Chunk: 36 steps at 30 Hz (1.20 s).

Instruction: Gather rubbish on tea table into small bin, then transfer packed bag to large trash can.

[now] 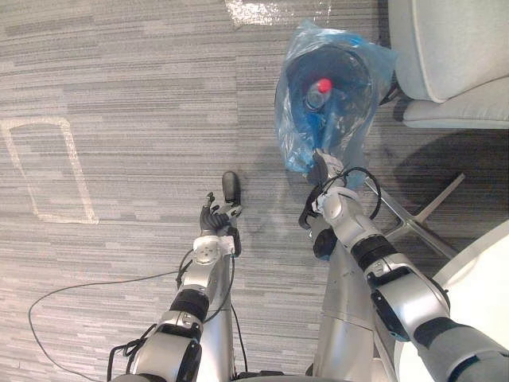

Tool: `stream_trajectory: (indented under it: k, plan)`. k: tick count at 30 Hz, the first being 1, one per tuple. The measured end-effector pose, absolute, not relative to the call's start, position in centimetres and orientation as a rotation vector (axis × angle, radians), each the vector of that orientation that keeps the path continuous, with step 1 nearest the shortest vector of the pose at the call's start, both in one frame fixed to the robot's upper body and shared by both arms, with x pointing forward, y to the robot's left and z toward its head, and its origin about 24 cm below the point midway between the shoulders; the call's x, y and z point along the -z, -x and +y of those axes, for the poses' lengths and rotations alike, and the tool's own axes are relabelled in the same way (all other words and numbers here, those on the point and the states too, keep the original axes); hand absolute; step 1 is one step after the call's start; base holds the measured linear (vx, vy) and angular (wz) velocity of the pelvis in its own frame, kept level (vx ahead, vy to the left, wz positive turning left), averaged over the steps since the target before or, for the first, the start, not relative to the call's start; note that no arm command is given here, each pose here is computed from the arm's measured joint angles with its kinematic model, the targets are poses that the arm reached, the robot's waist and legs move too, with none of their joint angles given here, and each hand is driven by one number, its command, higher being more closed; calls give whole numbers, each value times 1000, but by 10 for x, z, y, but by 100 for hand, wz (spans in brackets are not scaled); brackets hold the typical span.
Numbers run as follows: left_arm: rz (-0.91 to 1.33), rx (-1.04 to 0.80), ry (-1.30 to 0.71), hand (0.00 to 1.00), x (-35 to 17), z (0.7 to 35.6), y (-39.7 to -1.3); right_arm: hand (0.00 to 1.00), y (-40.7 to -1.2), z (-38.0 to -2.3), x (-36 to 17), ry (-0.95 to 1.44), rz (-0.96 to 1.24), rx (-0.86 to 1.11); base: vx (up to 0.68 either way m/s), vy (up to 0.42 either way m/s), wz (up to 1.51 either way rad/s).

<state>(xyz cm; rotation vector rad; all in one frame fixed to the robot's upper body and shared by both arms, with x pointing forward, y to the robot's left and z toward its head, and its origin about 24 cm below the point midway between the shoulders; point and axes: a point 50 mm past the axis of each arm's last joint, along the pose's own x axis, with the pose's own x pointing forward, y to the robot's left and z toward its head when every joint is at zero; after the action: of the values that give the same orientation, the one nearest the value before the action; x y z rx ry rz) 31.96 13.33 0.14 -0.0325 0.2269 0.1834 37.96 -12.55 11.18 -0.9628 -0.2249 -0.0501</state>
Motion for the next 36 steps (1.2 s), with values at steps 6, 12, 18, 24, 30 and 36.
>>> stream_trajectory:
  k: [6,12,18,24,30,36]
  plan:
    - [338,-179,20,0,25,138,-300,100,-356,-113,-94,833,-232,12,-79,-1,-17]
    - [492,-199,-26,0,63,147,-264,100,-325,-106,-68,707,-188,-30,19,-21,-10]
    - [672,-191,-78,0,100,155,-217,100,-289,-105,-68,566,-228,-52,121,-16,-15]
    - [843,-156,-114,0,129,157,-175,100,-260,-102,-75,360,-256,-56,178,15,-16]
    - [892,-124,-174,0,136,165,-162,100,-259,-109,-71,301,-225,-79,102,50,-7]
    - [708,-121,-217,0,107,177,-192,100,-258,-114,-69,266,-202,-186,34,40,-5]
